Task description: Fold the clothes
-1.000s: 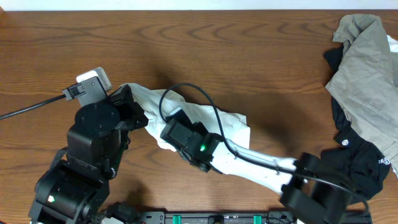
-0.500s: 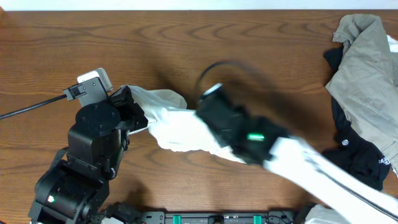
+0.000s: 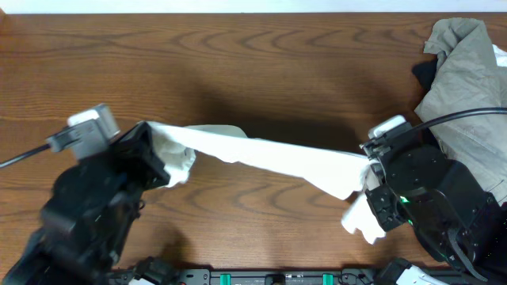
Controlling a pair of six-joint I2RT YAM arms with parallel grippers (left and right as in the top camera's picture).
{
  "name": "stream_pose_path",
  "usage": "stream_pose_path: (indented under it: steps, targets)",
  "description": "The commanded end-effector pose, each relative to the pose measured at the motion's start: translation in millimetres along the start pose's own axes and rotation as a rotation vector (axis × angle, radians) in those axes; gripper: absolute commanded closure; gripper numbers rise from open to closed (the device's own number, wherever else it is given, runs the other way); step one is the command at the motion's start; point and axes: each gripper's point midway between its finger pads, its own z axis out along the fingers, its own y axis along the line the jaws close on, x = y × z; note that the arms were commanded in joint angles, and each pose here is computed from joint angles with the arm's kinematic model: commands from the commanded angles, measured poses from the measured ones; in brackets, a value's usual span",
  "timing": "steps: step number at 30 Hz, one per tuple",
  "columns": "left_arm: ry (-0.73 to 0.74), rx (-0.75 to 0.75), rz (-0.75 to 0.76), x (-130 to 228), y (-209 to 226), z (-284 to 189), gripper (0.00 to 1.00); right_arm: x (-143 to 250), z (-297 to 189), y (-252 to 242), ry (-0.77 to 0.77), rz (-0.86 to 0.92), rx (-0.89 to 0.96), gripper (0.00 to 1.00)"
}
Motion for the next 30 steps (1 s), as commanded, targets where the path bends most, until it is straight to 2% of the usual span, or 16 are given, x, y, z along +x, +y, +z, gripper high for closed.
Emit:
stream_pose_path:
  steps: [1, 5, 8, 13, 14, 15, 16, 18, 20, 23, 26, 27, 29, 30]
  targets:
    - [-0.074, -0.007, -0.006, -19, 1, -10, 0.94, -7, 1, -10, -0.009, -0.018, 0.051, 0.99]
    - [-0.057, -0.019, 0.003, -19, -9, 14, 0.94, -23, 26, -17, 0.035, -0.115, 0.111, 0.99]
    - [-0.003, -0.057, 0.07, -10, -17, 51, 0.94, -32, 58, -44, 0.128, -0.128, 0.233, 0.99]
    - [0.038, -0.222, 0.147, 5, -9, 124, 0.94, -38, 125, -134, 0.271, 0.076, 0.444, 0.99]
    - [0.036, -0.242, 0.144, 5, -7, 139, 0.95, -38, 140, -156, 0.274, 0.146, 0.466, 0.91]
    - [0.029, -0.253, 0.135, 4, -5, 152, 0.94, -37, 154, -174, 0.273, 0.21, 0.474, 0.7]
    - [0.014, -0.258, 0.122, 1, -4, 166, 0.94, -35, 170, -190, 0.272, 0.27, 0.456, 0.55]
    - [-0.026, -0.244, 0.1, -9, -3, 191, 0.94, -25, 200, -210, 0.291, 0.358, 0.386, 0.43]
    - [-0.058, -0.225, 0.091, -19, -2, 208, 0.94, -8, 214, -219, 0.345, 0.409, 0.347, 0.43]
    - [-0.049, -0.197, 0.075, -20, 1, 222, 0.94, 17, 220, -218, 0.442, 0.453, 0.316, 0.48]
    - [-0.021, -0.175, 0.087, -15, 0, 223, 0.88, 18, 218, -208, 0.455, 0.453, 0.279, 0.49]
    - [-0.013, -0.17, 0.106, -14, -1, 223, 0.83, 15, 217, -200, 0.45, 0.452, 0.244, 0.49]
    - [0.019, -0.158, 0.137, -8, -2, 223, 0.64, 10, 215, -179, 0.449, 0.434, 0.171, 0.49]
    - [0.041, -0.152, 0.15, -3, -2, 223, 0.61, 9, 214, -170, 0.453, 0.417, 0.147, 0.49]
